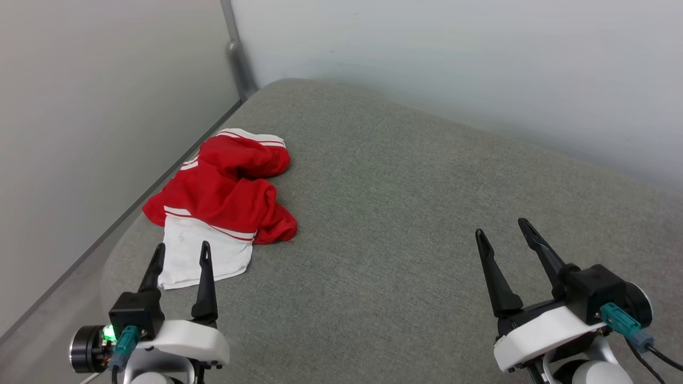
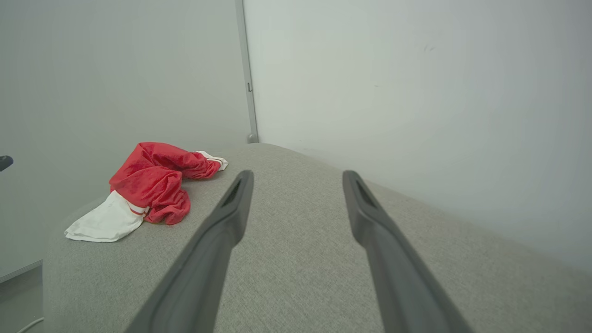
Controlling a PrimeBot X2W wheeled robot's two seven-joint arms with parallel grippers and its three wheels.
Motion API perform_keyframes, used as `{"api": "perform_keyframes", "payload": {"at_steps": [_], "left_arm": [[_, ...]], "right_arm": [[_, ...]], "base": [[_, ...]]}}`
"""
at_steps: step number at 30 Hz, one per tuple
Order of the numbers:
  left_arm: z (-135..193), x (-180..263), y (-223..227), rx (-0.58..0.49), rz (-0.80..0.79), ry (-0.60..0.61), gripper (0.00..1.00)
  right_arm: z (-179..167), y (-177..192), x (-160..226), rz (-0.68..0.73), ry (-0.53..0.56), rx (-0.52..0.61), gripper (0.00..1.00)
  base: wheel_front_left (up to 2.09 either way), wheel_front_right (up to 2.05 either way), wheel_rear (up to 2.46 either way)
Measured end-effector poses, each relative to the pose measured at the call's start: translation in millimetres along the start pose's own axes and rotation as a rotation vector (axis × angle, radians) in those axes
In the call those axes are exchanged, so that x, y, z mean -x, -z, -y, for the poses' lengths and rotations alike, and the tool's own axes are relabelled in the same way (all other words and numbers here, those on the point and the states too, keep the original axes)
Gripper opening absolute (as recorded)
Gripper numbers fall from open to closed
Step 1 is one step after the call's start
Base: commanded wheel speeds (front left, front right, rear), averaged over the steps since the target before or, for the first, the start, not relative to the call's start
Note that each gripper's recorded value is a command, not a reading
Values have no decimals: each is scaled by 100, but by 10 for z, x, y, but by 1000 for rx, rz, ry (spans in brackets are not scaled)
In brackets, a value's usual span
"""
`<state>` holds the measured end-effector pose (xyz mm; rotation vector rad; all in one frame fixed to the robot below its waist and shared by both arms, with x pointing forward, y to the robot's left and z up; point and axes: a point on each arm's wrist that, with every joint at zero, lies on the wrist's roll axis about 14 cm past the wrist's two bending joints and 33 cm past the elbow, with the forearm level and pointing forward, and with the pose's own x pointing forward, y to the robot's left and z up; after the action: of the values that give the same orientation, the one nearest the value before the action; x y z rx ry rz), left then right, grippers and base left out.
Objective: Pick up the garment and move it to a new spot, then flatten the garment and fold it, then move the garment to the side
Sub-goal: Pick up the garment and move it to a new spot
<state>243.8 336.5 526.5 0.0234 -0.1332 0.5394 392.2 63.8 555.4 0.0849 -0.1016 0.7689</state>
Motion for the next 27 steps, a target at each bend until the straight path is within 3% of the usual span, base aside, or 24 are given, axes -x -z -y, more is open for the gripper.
{"api": "perform_keyframes", "payload": {"at_steps": [7,14,20,27], "left_arm": [[61,-298,-118,-15,32,31,100],[119,-954,-162,0,-17,53,100],[188,-1448,173,-3,-245,76,100],[92,-1633,890,-52,-631,60,100]], "right_arm": [[83,29,-61,-4,10,-3,100],[373,146,-112,-29,57,-4,100],[670,312,-158,-49,103,-15,100],[974,596,-178,-83,157,-47,100]], "base": [[0,0,0],[0,0,0],[0,0,0],[0,0,0]]}}
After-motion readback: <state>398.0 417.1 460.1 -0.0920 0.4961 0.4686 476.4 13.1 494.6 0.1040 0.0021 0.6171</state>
